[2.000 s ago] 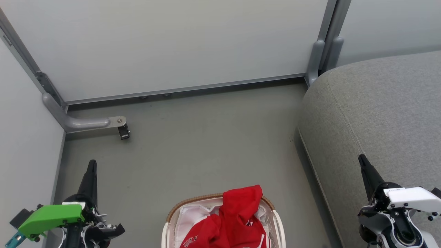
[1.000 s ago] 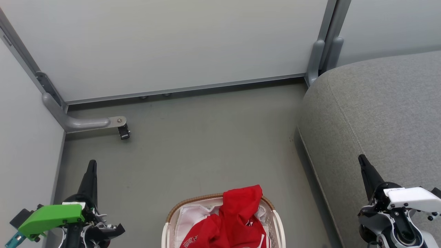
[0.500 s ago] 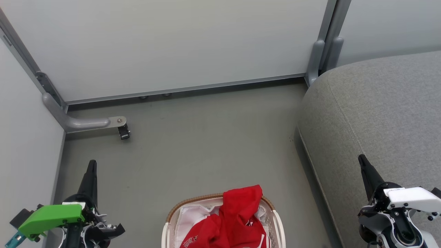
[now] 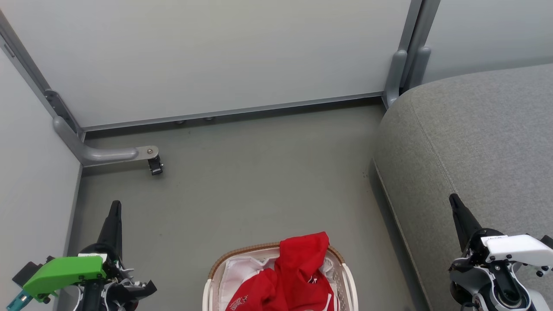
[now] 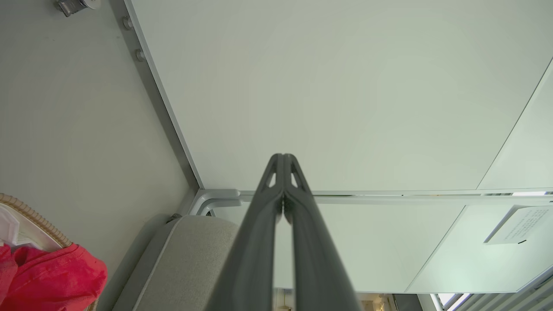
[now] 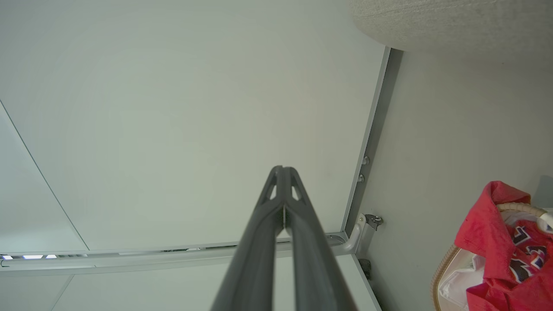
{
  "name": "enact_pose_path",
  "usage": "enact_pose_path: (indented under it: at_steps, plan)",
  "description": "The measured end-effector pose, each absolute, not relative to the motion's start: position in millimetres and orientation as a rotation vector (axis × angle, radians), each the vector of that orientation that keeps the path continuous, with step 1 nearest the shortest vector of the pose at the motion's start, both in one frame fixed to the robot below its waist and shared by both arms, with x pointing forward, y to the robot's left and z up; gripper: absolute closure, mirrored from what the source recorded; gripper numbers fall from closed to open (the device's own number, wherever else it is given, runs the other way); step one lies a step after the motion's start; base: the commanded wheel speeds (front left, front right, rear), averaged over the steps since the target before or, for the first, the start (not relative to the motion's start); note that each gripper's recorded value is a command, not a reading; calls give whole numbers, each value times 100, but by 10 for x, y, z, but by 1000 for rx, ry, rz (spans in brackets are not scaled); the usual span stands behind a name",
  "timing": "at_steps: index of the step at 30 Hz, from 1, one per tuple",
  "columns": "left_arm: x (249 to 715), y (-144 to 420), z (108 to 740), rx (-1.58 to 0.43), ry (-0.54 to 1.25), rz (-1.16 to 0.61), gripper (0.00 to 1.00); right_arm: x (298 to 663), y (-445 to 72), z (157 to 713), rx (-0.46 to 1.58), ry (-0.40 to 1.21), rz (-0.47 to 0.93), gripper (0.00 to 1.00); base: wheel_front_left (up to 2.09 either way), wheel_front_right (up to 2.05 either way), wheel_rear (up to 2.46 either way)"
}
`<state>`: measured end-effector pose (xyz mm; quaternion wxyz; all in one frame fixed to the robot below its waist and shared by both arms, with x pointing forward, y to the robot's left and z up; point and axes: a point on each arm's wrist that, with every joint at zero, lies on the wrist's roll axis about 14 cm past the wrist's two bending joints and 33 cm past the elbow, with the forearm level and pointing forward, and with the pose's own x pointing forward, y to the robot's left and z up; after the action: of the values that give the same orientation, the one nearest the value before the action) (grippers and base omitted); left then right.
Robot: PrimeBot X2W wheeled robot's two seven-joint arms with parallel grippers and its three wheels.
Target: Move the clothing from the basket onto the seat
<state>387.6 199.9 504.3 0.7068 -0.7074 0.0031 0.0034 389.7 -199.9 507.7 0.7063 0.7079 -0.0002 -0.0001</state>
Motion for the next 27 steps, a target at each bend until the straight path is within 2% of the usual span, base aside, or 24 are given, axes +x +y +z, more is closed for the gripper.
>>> enact_pose_path:
  at_steps: [8,9,18,27]
  plan:
    - [3876,1999,5044,-1572,7,7,100,3897,-1999,5077,1573,0,0,100,0,0,0]
    - [3873,1998,5034,-1572,9,9,0,3895,-1997,5069,1574,1,-2,0,0,0,0]
    - [3767,1993,4774,-1569,61,81,0,3829,-1931,4872,1568,50,-46,0,0,0,0]
    - [3790,2047,4759,-1392,67,95,0,3891,-1913,4924,1416,44,-37,0,0,0,0]
